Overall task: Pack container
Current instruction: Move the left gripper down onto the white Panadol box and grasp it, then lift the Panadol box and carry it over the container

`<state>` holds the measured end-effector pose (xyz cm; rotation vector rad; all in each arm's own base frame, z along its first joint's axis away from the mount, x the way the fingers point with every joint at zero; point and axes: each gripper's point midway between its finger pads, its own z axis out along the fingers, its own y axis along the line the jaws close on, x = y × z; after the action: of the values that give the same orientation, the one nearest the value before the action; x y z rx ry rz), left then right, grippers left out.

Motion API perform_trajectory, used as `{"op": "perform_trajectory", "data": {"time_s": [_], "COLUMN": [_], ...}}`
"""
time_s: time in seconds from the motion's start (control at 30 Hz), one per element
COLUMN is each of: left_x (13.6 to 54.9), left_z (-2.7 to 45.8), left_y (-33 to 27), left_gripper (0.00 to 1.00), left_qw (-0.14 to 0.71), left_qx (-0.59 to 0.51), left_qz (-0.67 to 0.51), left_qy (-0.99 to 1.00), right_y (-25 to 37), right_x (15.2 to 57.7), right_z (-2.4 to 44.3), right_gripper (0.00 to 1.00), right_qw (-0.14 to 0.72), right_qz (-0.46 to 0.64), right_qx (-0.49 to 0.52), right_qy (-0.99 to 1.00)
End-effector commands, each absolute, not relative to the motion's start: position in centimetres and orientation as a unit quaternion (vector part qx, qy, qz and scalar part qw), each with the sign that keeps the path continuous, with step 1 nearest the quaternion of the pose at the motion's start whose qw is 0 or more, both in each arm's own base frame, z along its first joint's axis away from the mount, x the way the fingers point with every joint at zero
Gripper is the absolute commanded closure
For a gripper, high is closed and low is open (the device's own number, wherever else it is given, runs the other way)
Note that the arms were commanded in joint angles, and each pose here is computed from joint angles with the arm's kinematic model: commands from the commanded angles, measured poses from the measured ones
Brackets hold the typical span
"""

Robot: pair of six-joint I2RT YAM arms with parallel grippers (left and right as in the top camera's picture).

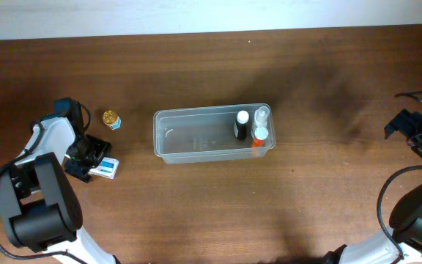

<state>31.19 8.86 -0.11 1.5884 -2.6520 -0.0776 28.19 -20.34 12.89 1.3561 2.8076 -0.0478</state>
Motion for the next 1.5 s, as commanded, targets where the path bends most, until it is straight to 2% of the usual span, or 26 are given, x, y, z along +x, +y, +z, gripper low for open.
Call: {"op": "perform_trajectory", "data": {"time_s": [0.0, 0.2, 0.33, 0.63, 0.7, 0.73, 0.8, 0.93, 1.2, 1.27, 1.4, 1.47], "left_x": [30.3, 30.6, 30.2, 30.4, 30.6, 30.7, 30.7, 30.7, 31.4, 32.4, 35.6, 36.9], "left_z": [-1.1, -1.1, -0.9, -0.9, -0.9, -0.9, -0.9, -0.9, -0.8, -0.5, 1.7, 3.2], "left_y": [9.3, 9.8, 11.3, 11.2, 11.3, 11.3, 11.4, 11.4, 10.9, 10.4, 8.4, 7.6], "left_gripper": [0.27, 0.27, 0.3, 0.29, 0.35, 0.44, 0.55, 0.59, 0.61, 0.61, 0.7, 0.7], "left_qw": [0.043, 0.032, 0.025, 0.021, 0.018, 0.016, 0.015, 0.014, 0.012, 0.006, -0.016, -0.026], "left_qx": [0.464, 0.464, 0.457, 0.458, 0.453, 0.448, 0.447, 0.447, 0.415, 0.4, 0.347, 0.327], "left_qz": [-0.045, -0.053, -0.097, -0.094, -0.092, -0.092, -0.093, -0.093, -0.072, -0.048, 0.034, 0.068], "left_qy": [-0.884, -0.884, -0.884, -0.884, -0.886, -0.889, -0.89, -0.889, -0.907, -0.915, -0.937, -0.942], "right_y": [-20.5, -20.5, -20.5, -20.5, -20.5, -20.5, -20.5, -20.5, -20.5, -20.5, -20.5, -20.5], "right_x": [28.0, 28.0, 28.0, 28.0, 28.0, 28.0, 28.0, 28.0, 28.0, 28.0, 28.0, 28.0], "right_z": [13.2, 13.2, 13.2, 13.2, 13.2, 13.2, 13.2, 13.2, 13.2, 13.2, 13.2, 13.2], "right_gripper": [0.02, 0.02, 0.02, 0.02, 0.02, 0.02, 0.02, 0.02, 0.02, 0.02, 0.02, 0.02], "right_qw": [0.016, 0.016, 0.016, 0.016, 0.016, 0.016, 0.016, 0.016, 0.016, 0.016, 0.016, 0.016], "right_qz": [-0.02, -0.02, -0.02, -0.02, -0.02, -0.02, -0.02, -0.02, -0.02, -0.02, -0.02, -0.02], "right_qx": [0.438, 0.438, 0.438, 0.438, 0.438, 0.438, 0.438, 0.438, 0.438, 0.438, 0.438, 0.438], "right_qy": [0.899, 0.899, 0.899, 0.899, 0.899, 0.899, 0.899, 0.899, 0.899, 0.899, 0.899, 0.899]}}
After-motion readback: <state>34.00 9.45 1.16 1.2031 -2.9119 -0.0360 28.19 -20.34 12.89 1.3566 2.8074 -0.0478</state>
